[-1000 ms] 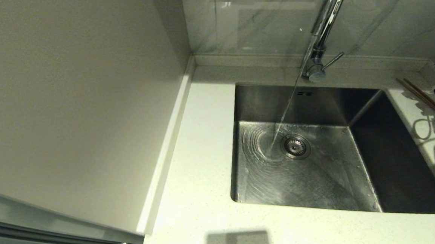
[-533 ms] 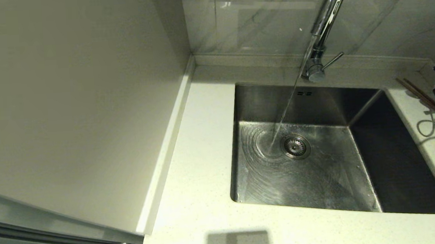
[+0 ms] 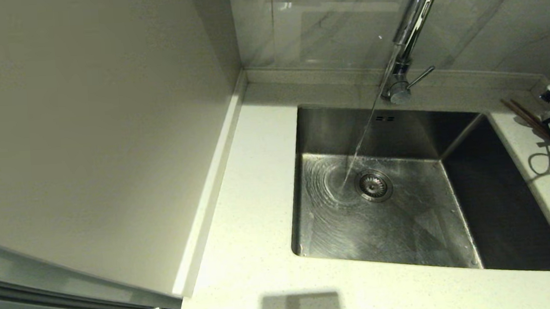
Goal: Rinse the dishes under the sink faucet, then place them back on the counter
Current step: Pick up the chopsticks
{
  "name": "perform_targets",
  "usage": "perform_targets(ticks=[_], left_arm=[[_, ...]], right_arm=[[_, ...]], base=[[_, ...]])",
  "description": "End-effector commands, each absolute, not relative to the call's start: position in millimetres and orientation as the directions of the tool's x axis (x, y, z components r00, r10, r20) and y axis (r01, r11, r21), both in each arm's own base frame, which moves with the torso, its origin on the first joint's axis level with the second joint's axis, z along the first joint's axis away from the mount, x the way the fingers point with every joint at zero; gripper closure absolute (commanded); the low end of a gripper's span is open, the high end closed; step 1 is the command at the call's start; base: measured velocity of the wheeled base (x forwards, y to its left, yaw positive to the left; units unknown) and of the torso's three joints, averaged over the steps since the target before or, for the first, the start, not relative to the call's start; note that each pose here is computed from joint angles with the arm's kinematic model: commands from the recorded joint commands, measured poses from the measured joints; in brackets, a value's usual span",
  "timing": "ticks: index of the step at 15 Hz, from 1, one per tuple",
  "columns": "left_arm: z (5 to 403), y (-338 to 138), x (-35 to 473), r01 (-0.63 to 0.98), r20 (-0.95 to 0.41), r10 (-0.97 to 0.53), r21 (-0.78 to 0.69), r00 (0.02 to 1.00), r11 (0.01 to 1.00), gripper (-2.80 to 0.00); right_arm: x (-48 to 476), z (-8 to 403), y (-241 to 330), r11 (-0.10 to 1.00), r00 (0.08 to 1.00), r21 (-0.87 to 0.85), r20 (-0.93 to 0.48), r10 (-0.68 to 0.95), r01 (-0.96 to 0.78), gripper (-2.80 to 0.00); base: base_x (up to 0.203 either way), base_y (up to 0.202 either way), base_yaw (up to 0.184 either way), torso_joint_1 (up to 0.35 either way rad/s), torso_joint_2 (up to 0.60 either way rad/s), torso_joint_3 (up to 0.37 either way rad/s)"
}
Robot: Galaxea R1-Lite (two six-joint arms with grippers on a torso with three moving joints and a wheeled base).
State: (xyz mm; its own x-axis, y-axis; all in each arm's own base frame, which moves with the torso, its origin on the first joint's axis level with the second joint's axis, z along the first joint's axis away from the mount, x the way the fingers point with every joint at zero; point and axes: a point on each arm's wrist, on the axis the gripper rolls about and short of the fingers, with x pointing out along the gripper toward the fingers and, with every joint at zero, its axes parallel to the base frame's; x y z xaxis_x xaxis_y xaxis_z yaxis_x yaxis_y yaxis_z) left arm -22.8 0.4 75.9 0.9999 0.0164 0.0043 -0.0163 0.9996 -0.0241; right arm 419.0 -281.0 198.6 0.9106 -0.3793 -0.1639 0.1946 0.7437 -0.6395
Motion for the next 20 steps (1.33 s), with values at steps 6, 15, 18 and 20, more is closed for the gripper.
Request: perform_targets(ticks=[6, 15, 18, 20], left_arm=[[76, 0, -23, -0.017, 0.006, 0.017, -0.025, 1.0, 1.0, 0.0], [76, 0, -23, -0.017, 0.006, 0.017, -0.025, 1.0, 1.0, 0.0], [76, 0, -23, -0.017, 0.006, 0.017, -0.025, 1.0, 1.0, 0.0], [76, 0, -23, -0.017, 0.006, 0.017, -0.025, 1.0, 1.0, 0.0]], right_arm=[[410, 208, -273, 0.755, 0.905, -0.641, -0.226, -0.36, 0.14, 0.0], [391, 218, -258, 0.763, 0.919, -0.645, -0.274, -0.284, 0.044, 0.0], [396, 224, -262, 0.741, 0.926, -0.667, -0.224, -0.304, 0.082, 0.0], [403, 224, -267, 0.723, 0.932, -0.682, -0.184, -0.312, 0.107, 0.0]], base=[[0.0, 0.0, 0.0, 0.0, 0.0, 0.0], [0.0, 0.0, 0.0, 0.0, 0.0, 0.0], [0.0, 0.0, 0.0, 0.0, 0.0, 0.0], [0.0, 0.0, 0.0, 0.0, 0.0, 0.0]])
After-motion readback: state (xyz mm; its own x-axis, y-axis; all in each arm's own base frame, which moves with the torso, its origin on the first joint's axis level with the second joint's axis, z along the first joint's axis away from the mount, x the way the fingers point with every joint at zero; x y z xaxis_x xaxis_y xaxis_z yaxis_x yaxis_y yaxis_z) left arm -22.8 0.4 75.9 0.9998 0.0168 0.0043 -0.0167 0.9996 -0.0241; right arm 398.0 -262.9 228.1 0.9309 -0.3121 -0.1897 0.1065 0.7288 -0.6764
